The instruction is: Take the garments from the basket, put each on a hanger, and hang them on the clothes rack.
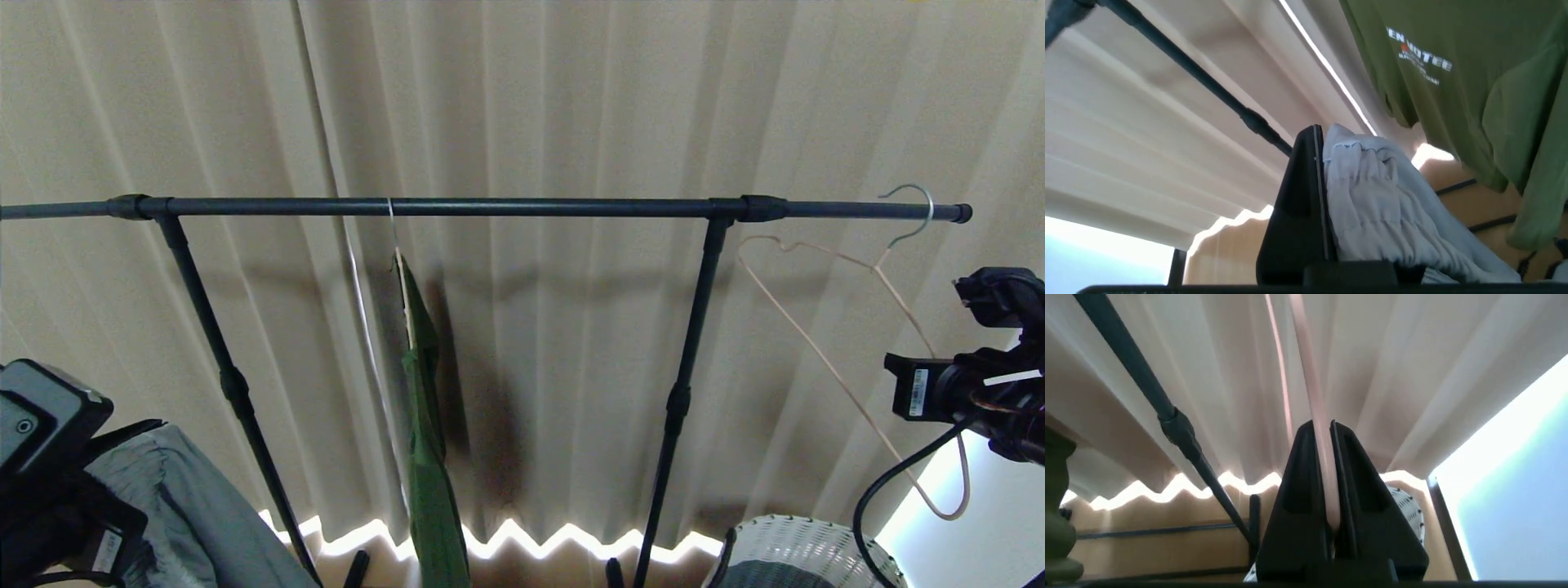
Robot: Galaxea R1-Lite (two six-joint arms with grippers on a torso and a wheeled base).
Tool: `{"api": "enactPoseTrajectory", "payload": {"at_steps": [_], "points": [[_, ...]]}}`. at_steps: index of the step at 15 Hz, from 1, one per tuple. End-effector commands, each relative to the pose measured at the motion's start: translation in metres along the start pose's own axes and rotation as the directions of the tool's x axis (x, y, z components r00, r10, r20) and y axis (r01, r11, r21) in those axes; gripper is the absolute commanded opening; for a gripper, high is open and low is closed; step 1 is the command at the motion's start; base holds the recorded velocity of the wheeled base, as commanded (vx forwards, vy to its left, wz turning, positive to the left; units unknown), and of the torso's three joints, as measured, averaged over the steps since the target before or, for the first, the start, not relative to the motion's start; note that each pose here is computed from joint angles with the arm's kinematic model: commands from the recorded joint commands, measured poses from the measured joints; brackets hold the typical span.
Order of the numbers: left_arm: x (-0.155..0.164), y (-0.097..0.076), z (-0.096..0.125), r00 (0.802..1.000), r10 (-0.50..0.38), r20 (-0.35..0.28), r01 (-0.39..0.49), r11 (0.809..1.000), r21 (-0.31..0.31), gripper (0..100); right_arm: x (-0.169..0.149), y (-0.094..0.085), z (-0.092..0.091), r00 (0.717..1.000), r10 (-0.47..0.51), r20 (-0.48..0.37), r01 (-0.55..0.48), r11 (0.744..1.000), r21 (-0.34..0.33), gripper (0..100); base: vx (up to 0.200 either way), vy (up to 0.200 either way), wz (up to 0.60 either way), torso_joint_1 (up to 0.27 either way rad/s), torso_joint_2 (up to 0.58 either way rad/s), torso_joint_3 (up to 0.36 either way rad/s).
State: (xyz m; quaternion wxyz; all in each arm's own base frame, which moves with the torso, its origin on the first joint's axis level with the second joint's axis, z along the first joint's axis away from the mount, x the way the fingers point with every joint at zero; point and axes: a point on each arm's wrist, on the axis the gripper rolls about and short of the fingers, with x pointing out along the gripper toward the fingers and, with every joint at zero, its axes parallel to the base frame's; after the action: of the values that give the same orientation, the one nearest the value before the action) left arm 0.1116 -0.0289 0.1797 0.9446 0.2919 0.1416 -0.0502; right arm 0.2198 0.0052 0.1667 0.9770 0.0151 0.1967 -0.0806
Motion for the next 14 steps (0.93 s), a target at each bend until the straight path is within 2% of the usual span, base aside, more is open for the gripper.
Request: {"api": "enactPoseTrajectory", "payload": {"at_steps": [1, 4, 6, 10, 13, 14], "points": [[0.000, -0.001, -0.004, 1.000, 0.002, -0.018, -0.002, 1.000, -0.001, 0, -0.001, -0.002, -0.009, 1.000, -0.003, -0.008, 0.003, 1.000, 0.001, 0, -0.200, 0.000, 0.00, 0.002, 0.00, 0.007], [0.001, -0.004, -0.009, 0.999, -0.007, -0.035, 0.007, 1.000, 0.005, 0, -0.004, -0.004, -0.025, 1.000, -0.004, -0.020, 0.004, 1.000, -0.005, 0, -0.200, 0.000, 0.00, 0.014, 0.01, -0.001], [0.001, -0.006, -0.013, 0.999, -0.014, -0.048, 0.015, 1.000, 0.007, 0, -0.004, -0.005, -0.024, 1.000, -0.006, 0.015, 0.006, 1.000, -0.020, 0, -0.200, 0.000, 0.00, -0.012, 0.00, 0.012], [0.000, -0.006, -0.013, 0.999, -0.013, -0.045, 0.013, 1.000, 0.004, 0, -0.007, -0.006, -0.035, 1.000, -0.011, -0.016, 0.010, 0.998, -0.055, 0, -0.200, 0.000, 0.00, 0.001, 0.00, 0.001], [-0.001, -0.009, -0.019, 0.998, -0.020, -0.056, 0.021, 1.000, 0.005, 0, -0.013, -0.004, -0.036, 1.000, 0.007, -0.009, -0.007, 0.998, -0.067, 0, -0.200, 0.000, 0.00, -0.001, 0.01, 0.002], [-0.003, -0.009, -0.019, 0.999, -0.017, -0.049, 0.017, 1.000, 0.002, 0, -0.016, 0.000, -0.035, 1.000, 0.029, 0.001, -0.028, 0.997, -0.074, 0, 0.000, 0.000, 0.00, 0.000, 0.00, 0.000]]}}
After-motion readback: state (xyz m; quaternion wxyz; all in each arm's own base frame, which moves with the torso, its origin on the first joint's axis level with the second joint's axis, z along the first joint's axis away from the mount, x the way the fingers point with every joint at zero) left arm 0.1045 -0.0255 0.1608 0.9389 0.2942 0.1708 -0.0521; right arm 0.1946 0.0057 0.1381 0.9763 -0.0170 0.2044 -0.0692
